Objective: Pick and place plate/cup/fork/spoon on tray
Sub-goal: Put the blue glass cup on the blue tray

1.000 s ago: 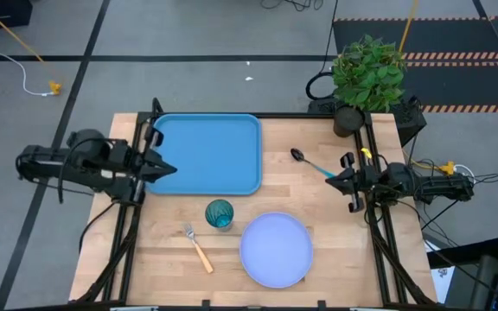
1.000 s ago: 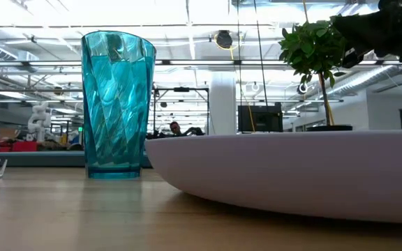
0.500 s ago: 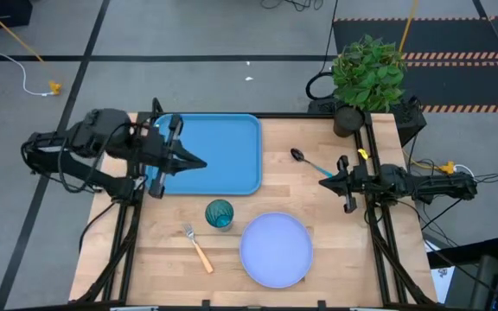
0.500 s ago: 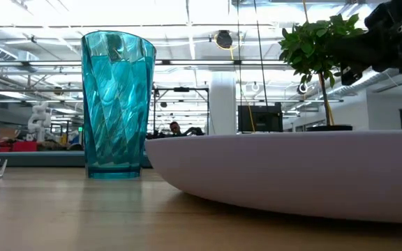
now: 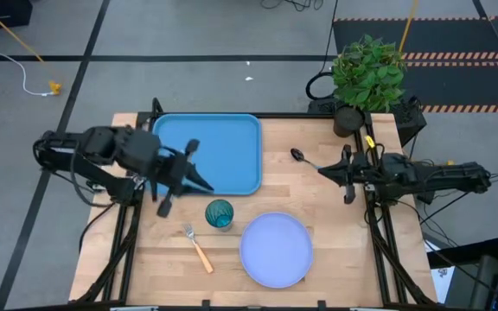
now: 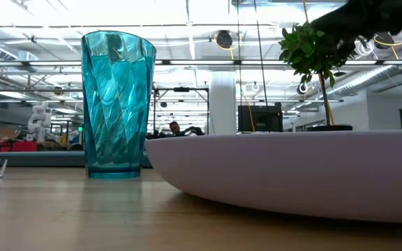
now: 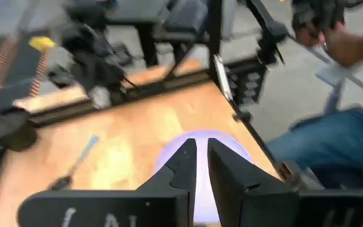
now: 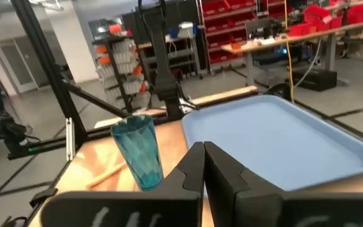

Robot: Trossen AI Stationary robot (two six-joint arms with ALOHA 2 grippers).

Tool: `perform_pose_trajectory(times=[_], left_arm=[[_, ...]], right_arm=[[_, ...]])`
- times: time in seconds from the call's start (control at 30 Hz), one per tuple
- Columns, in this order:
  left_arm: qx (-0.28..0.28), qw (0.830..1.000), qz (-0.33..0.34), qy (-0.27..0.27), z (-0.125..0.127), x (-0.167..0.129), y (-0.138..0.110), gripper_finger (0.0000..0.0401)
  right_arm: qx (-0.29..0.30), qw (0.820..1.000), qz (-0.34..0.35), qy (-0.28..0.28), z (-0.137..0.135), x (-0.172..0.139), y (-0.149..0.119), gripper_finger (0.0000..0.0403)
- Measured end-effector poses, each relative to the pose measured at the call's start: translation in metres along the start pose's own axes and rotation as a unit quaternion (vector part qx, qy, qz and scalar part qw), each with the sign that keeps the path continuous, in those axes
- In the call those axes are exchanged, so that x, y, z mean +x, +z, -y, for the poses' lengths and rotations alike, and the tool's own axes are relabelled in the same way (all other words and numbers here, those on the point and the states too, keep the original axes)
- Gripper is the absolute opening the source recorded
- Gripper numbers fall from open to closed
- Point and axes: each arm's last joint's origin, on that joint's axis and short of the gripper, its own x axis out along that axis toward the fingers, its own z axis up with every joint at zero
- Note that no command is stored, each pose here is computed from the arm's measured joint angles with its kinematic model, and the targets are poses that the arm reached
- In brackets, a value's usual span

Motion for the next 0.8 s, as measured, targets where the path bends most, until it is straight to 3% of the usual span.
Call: perform_pose_trajectory(times=[0.23, 0.5, 0.67, 0.8], left_arm=[[0.01, 0.997, -0.074, 0.008, 0.034, 0.04, -0.009, 0.0056], [0.004, 0.982, -0.187, -0.007, 0.066, 0.088, -0.033, 0.0089], [-0.013, 0.955, -0.292, 0.049, 0.068, 0.109, -0.057, 0.0142], [-0.011, 0.933, -0.354, 0.064, 0.07, 0.125, -0.073, 0.0181]], right_arm=[[0.003, 1.0, -0.02, -0.005, -0.009, 0.02, 0.027, 0.0], [-0.029, 0.999, -0.045, -0.009, -0.013, 0.038, 0.031, 0.0], [-0.032, 0.999, -0.036, -0.007, -0.014, 0.041, 0.033, 0.0], [-0.031, 0.999, -0.027, -0.004, -0.014, 0.039, 0.035, 0.0]])
